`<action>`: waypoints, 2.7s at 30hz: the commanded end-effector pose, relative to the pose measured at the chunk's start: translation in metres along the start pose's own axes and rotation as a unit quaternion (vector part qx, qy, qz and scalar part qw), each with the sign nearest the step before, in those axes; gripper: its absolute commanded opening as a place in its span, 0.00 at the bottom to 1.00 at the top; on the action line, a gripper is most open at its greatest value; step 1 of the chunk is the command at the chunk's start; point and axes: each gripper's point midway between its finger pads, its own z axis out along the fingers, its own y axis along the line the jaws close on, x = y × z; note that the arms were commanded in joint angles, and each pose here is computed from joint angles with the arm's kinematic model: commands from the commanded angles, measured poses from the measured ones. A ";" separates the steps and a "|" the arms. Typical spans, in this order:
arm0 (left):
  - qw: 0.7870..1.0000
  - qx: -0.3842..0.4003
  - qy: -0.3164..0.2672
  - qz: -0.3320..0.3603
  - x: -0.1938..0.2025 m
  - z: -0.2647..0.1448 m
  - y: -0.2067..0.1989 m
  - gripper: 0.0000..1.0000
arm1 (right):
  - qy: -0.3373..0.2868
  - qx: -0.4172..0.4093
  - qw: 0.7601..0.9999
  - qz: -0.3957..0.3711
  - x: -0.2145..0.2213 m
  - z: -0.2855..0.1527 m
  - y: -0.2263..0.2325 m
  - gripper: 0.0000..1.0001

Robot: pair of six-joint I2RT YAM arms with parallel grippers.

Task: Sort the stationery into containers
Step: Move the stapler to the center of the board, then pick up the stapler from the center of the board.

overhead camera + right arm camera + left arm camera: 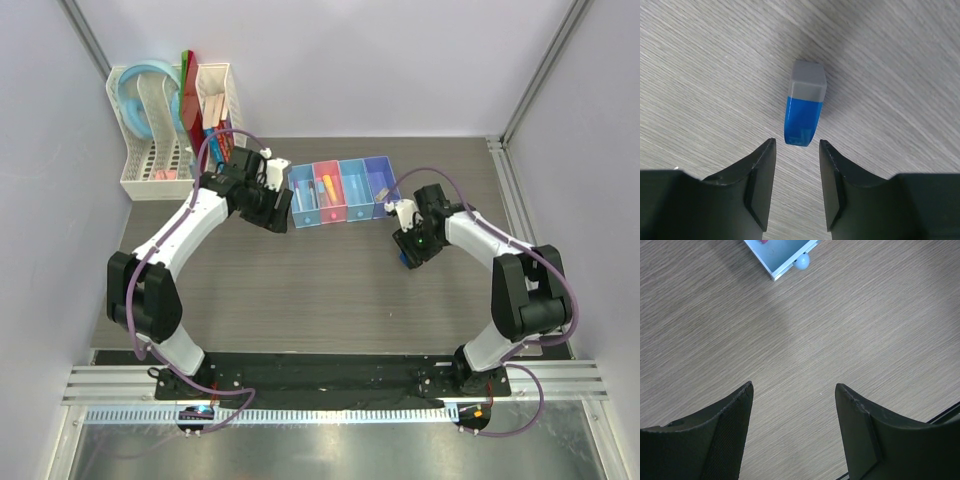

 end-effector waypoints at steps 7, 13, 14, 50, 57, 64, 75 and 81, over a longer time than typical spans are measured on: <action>1.000 0.002 -0.025 0.008 -0.010 -0.013 -0.001 0.67 | -0.113 0.073 0.991 0.026 -0.007 -0.010 -0.008 0.48; 1.000 -0.004 -0.021 0.015 -0.009 -0.017 0.001 0.67 | -0.209 0.090 0.974 -0.005 -0.002 -0.016 0.001 0.55; 1.000 -0.006 -0.021 0.016 -0.010 -0.018 0.002 0.67 | -0.234 0.097 0.967 -0.013 -0.007 -0.024 0.002 0.57; 0.998 -0.038 -0.025 0.054 0.000 -0.049 0.006 0.68 | -0.384 0.142 0.911 0.044 -0.023 -0.020 -0.009 0.55; 0.997 -0.037 -0.025 0.055 -0.002 -0.051 0.006 0.68 | -0.365 0.129 0.921 0.047 -0.025 -0.014 -0.009 0.56; 0.997 -0.036 -0.022 0.058 0.001 -0.049 0.006 0.68 | -0.350 0.123 0.927 0.053 -0.027 -0.007 -0.010 0.56; 0.998 -0.031 -0.025 0.057 -0.002 -0.053 0.003 0.68 | -0.327 0.125 0.934 0.064 -0.029 0.001 -0.016 0.40; 0.997 -0.031 -0.031 0.058 -0.005 -0.056 0.002 0.68 | -0.309 0.124 0.941 0.056 -0.026 0.006 -0.017 0.10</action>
